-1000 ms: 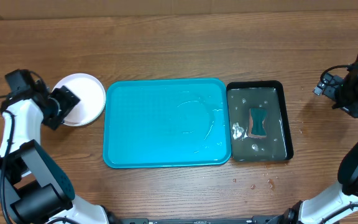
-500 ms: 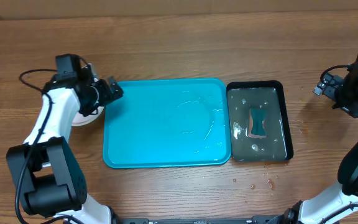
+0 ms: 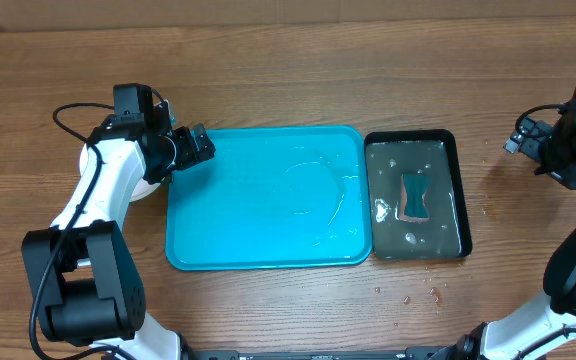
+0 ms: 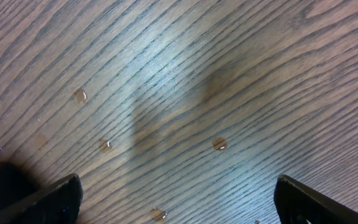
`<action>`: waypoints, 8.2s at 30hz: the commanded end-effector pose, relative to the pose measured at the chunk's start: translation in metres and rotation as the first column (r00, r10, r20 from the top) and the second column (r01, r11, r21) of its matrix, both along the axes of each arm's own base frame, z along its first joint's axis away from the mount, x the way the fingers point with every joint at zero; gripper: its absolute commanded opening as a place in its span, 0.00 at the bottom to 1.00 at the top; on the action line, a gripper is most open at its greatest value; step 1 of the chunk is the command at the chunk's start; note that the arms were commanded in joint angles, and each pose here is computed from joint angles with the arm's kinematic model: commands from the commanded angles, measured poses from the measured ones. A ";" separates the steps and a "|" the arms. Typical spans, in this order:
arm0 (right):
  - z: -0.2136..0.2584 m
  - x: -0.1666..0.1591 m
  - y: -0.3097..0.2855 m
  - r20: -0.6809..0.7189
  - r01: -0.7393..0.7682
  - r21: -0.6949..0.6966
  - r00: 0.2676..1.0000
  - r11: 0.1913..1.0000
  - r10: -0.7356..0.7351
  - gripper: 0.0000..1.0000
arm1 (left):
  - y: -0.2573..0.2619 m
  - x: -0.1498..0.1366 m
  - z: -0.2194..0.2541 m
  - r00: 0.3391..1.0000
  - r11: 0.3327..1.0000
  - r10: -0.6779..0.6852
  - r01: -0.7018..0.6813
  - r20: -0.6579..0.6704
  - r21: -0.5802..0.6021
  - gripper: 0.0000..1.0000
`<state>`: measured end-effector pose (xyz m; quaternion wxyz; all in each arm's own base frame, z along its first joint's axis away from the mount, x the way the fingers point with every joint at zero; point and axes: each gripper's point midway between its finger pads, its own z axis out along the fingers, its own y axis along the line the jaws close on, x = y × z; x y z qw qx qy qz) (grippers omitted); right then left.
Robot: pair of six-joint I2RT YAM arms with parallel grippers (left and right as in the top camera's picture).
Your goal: Clean dirty plates on tray and stack at the side
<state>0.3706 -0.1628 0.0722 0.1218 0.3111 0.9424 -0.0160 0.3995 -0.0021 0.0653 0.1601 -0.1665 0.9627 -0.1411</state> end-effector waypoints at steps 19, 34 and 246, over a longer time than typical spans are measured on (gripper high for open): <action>0.037 0.011 0.007 0.094 -0.021 -0.034 0.995 0.999 0.024 1.00 | 0.002 0.007 0.013 0.999 1.000 -0.018 0.017 0.043 0.021 1.00; 0.261 -0.028 0.135 0.597 -0.231 -0.254 0.726 0.939 0.340 1.00 | 0.002 0.007 0.013 0.999 1.000 -0.017 0.016 0.043 0.021 1.00; 0.099 -0.125 0.186 0.769 -0.219 -0.587 0.152 0.780 0.621 1.00 | 0.003 -0.153 0.091 0.424 0.960 -0.054 -0.226 0.904 0.164 1.00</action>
